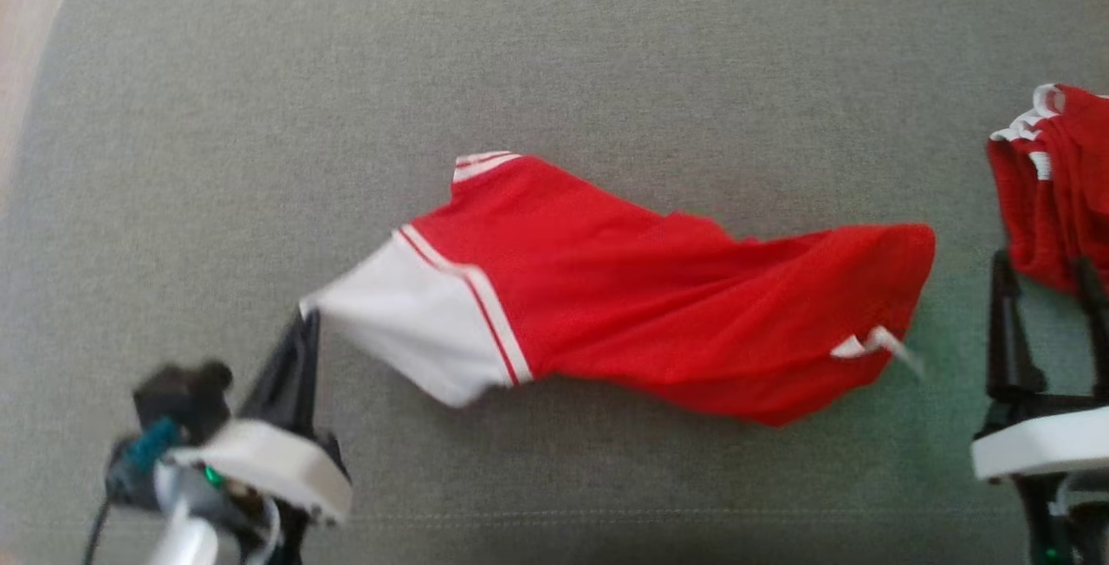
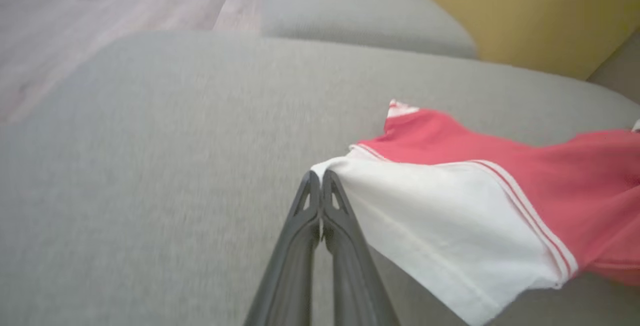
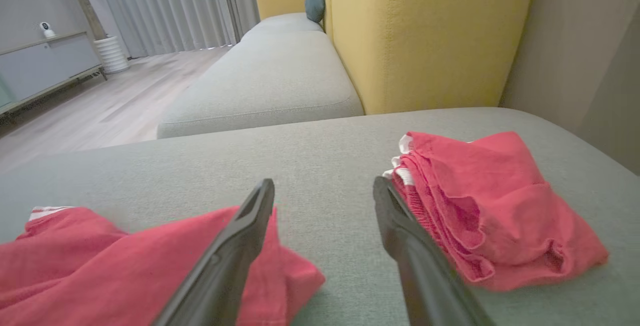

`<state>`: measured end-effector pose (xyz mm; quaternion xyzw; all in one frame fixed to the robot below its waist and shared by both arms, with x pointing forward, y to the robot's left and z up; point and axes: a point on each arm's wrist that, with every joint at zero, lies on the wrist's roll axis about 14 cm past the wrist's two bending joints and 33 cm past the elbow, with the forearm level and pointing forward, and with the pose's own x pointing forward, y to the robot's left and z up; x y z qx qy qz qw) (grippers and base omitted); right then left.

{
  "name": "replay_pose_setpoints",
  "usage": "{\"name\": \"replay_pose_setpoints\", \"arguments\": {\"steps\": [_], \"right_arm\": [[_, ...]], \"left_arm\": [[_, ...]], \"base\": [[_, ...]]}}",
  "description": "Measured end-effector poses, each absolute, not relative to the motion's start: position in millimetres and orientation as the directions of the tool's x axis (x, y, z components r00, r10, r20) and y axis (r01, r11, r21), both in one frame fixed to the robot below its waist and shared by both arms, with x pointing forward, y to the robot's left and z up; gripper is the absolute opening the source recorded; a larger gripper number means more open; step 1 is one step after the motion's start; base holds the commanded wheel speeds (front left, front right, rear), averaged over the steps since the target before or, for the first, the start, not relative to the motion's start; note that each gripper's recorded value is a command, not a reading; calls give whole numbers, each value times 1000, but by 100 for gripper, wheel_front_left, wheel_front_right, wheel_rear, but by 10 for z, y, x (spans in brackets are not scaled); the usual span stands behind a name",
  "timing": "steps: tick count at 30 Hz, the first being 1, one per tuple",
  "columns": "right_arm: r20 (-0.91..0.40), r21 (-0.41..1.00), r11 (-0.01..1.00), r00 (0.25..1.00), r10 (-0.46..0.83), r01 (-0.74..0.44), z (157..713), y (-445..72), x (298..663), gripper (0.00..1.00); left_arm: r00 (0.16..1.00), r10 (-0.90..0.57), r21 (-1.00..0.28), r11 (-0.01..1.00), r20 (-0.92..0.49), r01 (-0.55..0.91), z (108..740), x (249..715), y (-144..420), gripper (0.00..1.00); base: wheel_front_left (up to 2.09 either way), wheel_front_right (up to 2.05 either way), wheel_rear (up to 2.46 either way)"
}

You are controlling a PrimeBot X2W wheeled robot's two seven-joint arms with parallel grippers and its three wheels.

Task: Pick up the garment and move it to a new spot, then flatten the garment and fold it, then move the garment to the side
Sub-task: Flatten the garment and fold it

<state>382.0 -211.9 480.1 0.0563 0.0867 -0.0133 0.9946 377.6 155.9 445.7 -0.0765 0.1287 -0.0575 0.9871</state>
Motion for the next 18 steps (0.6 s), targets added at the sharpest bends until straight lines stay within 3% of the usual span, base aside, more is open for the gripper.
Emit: {"name": "replay_pose_setpoints", "arguments": {"steps": [4,5,6,7,11,18], "right_arm": [[-184,101,993,982,-35,54,4786,-2185,3838,100],[-186,96,994,982,-32,51,4793,-2179,3847,100],[-181,91,995,983,-31,48,4811,-2172,3853,100],[-178,85,995,984,-29,44,4826,-2165,3859,100],[-155,79,997,988,-2,15,4903,-2073,3873,100],[-118,69,995,990,82,-74,5042,-1779,3865,100]], "left_arm": [[919,-140,-227,972,-370,57,4077,3541,1504,0],[911,-151,-249,967,-384,55,4025,3514,1467,22],[905,-156,-272,961,-395,47,3985,3494,1436,80],[903,-155,-288,957,-401,36,3961,3481,1417,100],[925,-132,-284,958,-356,28,4016,3498,1445,100],[994,-52,-139,990,-101,38,4605,3719,1641,100]], "base": [[0,0,0],[0,0,0],[0,0,0],[0,0,0],[0,0,0],[0,0,0]]}}
